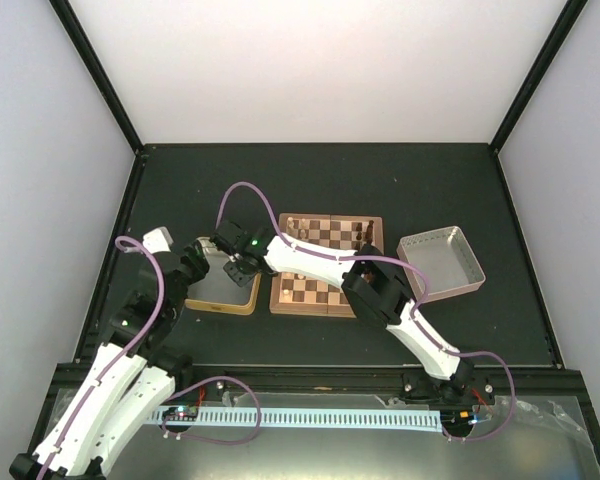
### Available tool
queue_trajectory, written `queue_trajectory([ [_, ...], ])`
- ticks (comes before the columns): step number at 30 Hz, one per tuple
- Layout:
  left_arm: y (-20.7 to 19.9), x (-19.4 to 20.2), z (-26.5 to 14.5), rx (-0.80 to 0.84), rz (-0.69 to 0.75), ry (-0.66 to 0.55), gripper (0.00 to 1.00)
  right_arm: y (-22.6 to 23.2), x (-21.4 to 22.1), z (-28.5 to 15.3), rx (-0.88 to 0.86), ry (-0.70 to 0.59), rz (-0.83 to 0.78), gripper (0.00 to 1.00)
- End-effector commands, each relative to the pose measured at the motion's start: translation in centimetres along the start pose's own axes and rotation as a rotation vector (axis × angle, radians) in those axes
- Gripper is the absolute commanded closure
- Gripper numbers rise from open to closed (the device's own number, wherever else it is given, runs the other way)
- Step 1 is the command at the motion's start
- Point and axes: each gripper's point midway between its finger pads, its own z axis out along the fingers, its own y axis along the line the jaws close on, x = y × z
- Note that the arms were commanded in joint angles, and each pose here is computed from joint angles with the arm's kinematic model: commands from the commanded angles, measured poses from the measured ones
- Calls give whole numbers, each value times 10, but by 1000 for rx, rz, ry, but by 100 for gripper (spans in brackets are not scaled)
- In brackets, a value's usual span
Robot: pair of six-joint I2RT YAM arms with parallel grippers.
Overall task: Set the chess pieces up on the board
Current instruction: Pick up the chess piece from the storage box.
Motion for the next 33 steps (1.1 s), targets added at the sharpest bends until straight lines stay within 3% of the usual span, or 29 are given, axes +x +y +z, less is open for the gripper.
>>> queue_trajectory([
  [1,5,3,3,-23,-6,7,36,1,-8,-9,-1,-9,-6,67],
  [20,4,5,5,-23,1,20,36,-20,4,31,95,74,-97,69],
  [28,2,9,8,-16,5,41,36,-16,0,29,39,70,-67,89],
  [33,-2,16,11,2,5,73,36,-17,-20,16,-1,-1,-1,93],
])
